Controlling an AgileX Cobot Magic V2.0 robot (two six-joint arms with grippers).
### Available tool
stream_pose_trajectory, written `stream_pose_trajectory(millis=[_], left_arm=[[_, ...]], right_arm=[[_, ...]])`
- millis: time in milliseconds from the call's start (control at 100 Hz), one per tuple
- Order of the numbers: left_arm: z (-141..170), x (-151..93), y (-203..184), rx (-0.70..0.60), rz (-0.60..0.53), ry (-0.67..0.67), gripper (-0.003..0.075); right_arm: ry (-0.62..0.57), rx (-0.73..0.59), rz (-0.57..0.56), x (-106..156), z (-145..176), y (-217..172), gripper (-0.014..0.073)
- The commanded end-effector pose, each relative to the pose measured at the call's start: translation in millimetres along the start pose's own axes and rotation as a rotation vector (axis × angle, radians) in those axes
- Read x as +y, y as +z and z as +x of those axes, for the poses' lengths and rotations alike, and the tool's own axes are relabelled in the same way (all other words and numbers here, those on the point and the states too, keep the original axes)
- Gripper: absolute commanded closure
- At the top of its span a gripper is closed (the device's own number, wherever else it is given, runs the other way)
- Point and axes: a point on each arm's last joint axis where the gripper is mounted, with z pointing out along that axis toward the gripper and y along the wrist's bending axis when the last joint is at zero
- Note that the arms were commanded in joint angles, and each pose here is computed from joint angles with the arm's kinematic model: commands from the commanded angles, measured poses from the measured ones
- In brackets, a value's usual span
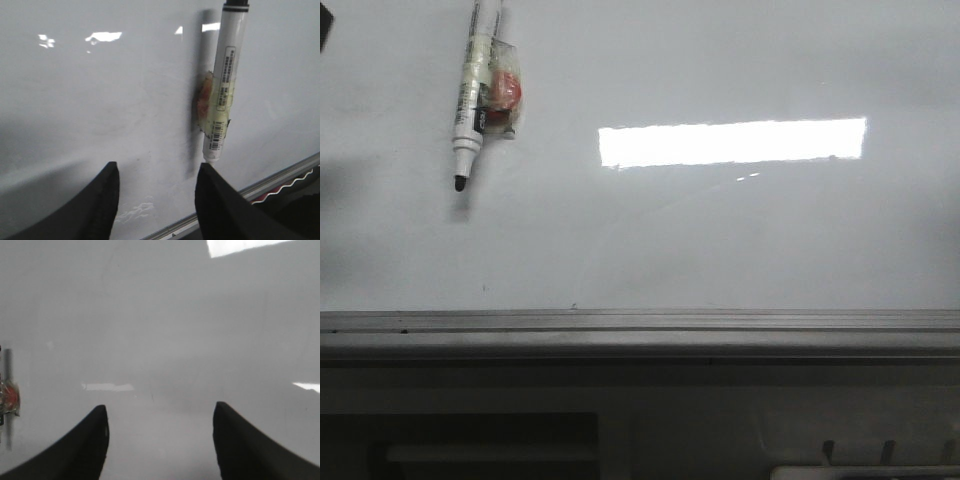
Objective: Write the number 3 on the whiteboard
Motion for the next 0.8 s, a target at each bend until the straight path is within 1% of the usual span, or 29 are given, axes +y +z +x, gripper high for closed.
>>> stream_pose_trajectory(millis=[0, 150, 370, 630, 700, 790], left_arm=[[-14.5, -9.1, 5.1, -0.053, 0.045, -0.002, 0.0391], [-14.2, -18.3, 28.6, -0.022, 0.073, 0.021, 0.0392], [-15.0, -32.4, 48.1, -0.040, 0.116, 0.015, 0.0405], [-12.4, -29.5, 67.1, 0.004, 0.102, -0.004, 0.0412], [-12.4, -28.3, 71.2, 0.006, 0.095, -0.008, 0.0433], [-11.8, -26.6, 76.9, 0.015, 0.087, -0.012, 0.0482]], right_arm=[[-0.014, -0.089, -0.008, 2.7, -16.2, -2.1, 0.0188], [-0.014, -0.087, -0.008, 2.7, -16.1, -2.1, 0.0188], [-0.014, -0.082, -0.006, 2.4, -14.9, -1.1, 0.0188], [-0.014, -0.081, -0.006, 2.3, -14.7, -1.0, 0.0188], [-0.014, -0.081, -0.006, 2.3, -14.7, -1.0, 0.0187], [-0.014, -0.079, -0.006, 2.3, -14.5, -1.0, 0.0188]])
